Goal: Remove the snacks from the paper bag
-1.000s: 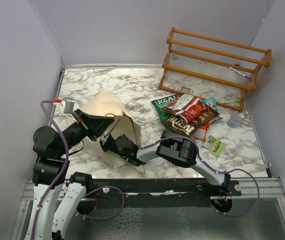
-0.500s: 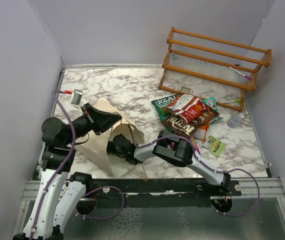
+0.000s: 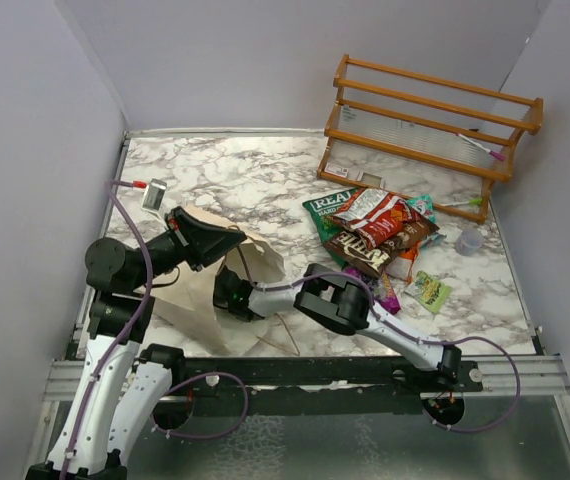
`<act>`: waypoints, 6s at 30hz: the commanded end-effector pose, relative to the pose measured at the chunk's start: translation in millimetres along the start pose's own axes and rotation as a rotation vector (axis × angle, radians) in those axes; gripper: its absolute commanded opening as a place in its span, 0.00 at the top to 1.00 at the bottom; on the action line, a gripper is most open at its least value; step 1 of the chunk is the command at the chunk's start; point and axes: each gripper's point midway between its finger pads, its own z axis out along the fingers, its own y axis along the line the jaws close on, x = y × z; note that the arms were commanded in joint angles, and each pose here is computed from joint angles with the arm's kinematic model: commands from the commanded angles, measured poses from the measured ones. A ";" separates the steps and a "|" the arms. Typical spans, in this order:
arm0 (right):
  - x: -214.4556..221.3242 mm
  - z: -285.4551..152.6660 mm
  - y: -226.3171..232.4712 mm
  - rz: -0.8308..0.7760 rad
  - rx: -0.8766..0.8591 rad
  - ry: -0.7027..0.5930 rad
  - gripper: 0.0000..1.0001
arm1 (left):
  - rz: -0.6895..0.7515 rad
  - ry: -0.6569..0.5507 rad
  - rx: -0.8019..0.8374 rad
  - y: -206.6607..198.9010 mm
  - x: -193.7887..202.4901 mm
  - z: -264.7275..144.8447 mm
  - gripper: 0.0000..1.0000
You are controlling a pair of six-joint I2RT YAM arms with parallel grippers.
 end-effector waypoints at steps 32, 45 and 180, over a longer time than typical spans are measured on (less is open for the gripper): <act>-26.6 -38.1 -153.2 -0.010 0.601 0.026 0.88 | 0.125 0.028 -0.455 49.6 13.3 -46.2 1.00; -51.4 -76.8 -127.4 0.005 0.611 0.042 0.90 | 0.148 -0.057 -0.530 64.0 -2.8 -48.6 1.00; -316.6 -553.5 -132.2 0.207 1.251 -0.117 0.01 | 0.482 -0.541 -0.920 -54.0 -174.9 -132.2 0.01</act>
